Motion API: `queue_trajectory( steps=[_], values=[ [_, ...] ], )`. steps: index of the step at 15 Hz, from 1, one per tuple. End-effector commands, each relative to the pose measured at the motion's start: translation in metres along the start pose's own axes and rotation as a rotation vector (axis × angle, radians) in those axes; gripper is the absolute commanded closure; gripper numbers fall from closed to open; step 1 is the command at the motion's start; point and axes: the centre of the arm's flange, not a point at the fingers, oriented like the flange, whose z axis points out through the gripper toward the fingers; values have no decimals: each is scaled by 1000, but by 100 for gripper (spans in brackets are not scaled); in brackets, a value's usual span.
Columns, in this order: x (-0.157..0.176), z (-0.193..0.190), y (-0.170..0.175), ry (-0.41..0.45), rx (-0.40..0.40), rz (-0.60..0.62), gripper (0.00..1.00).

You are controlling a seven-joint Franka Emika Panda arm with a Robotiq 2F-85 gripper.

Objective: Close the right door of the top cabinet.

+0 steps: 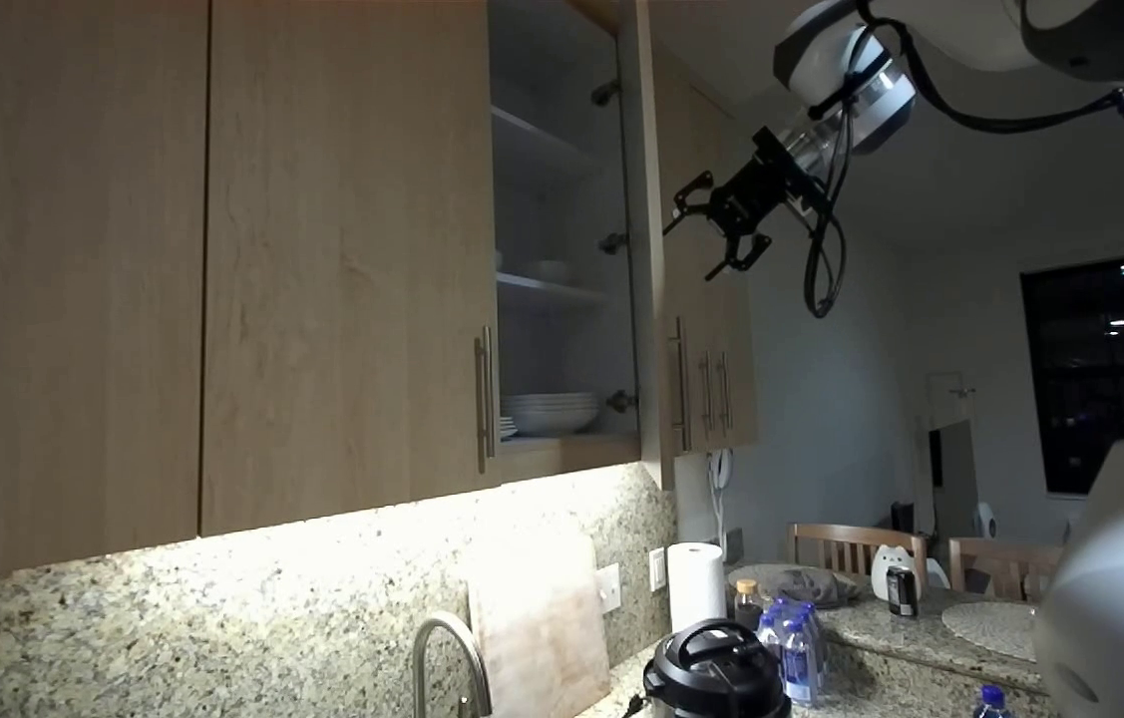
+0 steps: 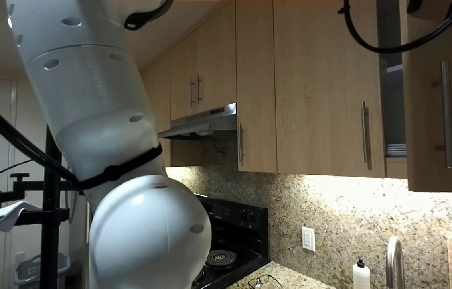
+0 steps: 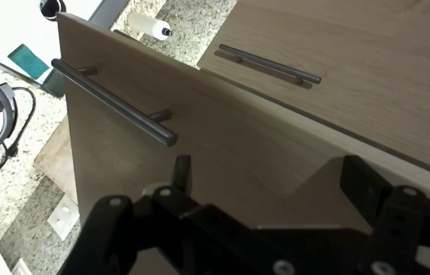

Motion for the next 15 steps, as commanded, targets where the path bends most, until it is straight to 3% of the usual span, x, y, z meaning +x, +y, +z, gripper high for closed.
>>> queue_trajectory(
  steps=[1, 8, 15],
  values=[
    [-9, 28, -26, -42, -47, -86, 0],
    [-12, 82, -75, -116, -123, -176, 0],
    [-11, 117, -101, -160, -213, -236, 0]
  ],
)
